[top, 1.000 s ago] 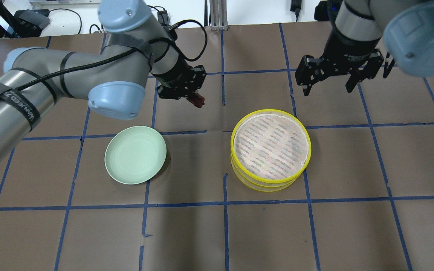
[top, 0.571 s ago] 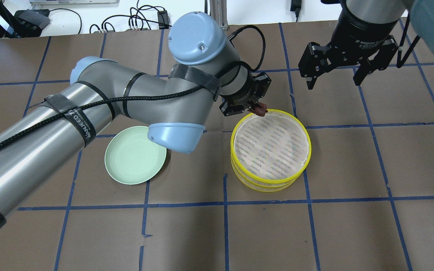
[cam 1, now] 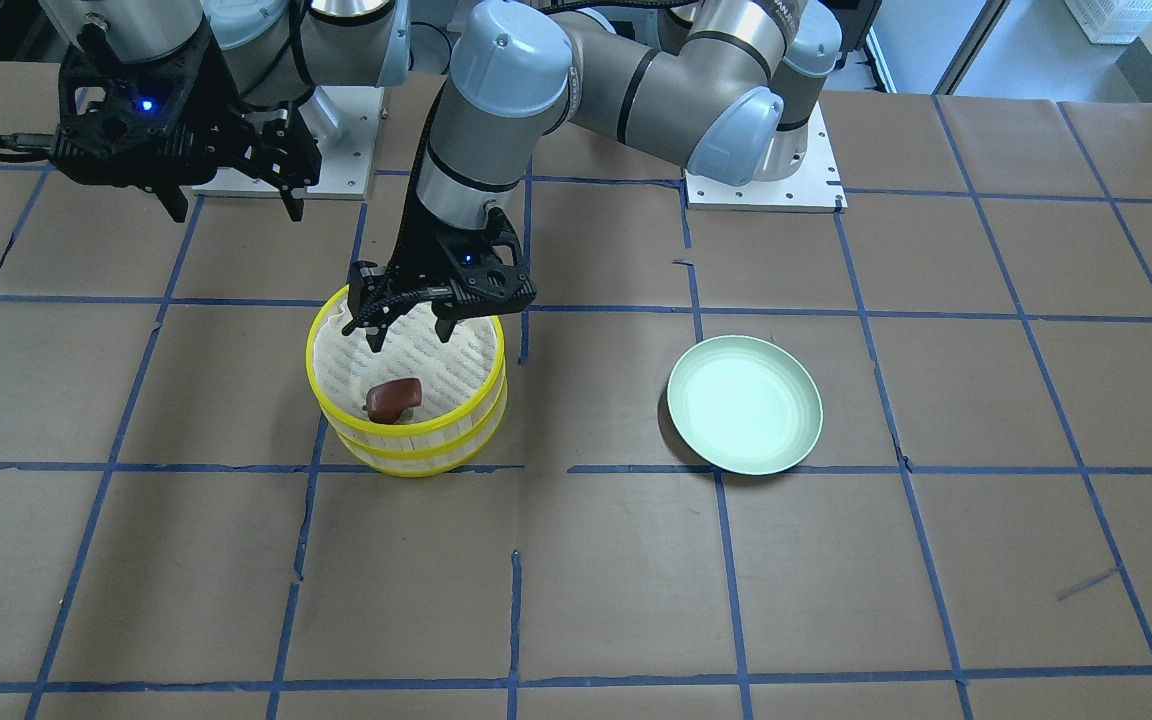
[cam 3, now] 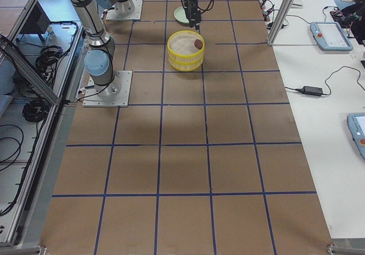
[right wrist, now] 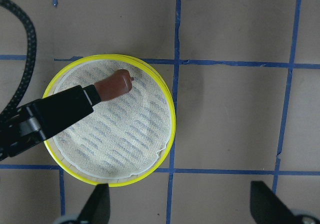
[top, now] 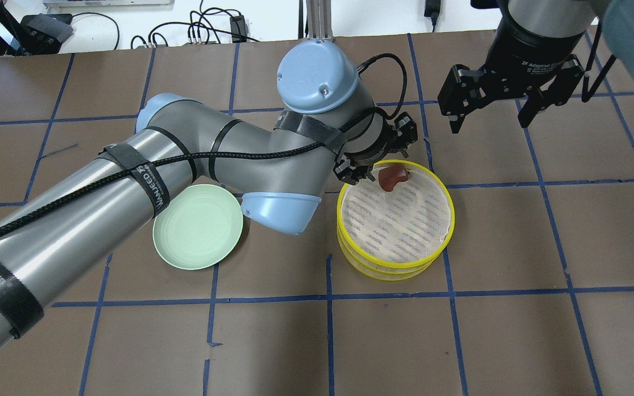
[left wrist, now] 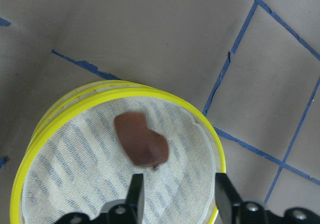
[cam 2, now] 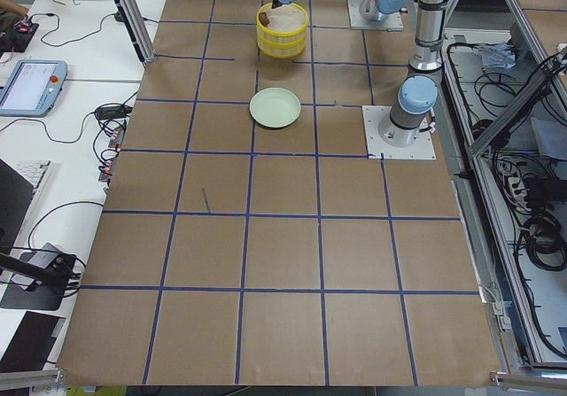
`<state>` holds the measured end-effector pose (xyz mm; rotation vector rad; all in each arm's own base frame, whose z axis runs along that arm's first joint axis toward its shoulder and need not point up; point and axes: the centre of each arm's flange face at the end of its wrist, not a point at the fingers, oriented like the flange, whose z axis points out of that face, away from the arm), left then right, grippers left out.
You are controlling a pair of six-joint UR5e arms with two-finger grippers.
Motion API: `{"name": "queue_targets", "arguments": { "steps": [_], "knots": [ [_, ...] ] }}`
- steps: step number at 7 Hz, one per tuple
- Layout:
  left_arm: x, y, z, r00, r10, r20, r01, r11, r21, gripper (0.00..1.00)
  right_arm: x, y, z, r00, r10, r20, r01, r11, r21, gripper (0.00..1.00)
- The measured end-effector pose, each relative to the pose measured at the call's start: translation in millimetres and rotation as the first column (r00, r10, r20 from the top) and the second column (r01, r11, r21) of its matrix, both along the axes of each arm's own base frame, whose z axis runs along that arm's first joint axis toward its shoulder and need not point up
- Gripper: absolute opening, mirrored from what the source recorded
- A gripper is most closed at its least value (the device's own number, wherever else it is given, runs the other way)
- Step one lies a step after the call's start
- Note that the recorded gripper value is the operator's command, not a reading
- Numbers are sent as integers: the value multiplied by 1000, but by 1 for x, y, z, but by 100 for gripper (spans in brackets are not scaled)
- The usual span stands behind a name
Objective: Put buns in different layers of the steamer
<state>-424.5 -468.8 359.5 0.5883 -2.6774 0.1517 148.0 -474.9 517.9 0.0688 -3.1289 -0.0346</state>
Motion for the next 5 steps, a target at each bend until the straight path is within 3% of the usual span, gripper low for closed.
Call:
{"name": "queue_targets", "arguments": {
  "steps": [2,4,5],
  "knots": [
    [40,-23,6,983,-168,74,173,984,-53,100,0,1,0,1000,1,0,-1,1000,1,100],
    [151,-79,15,940,-299,162,311,949,-56,100,1,1,0,1000,1,1,-1,1000,0,100],
    [215,-94,28,923,-338,185,348,937,-26,100,1,1,0,1000,1,1,-1,1000,0,100]
  ]
}}
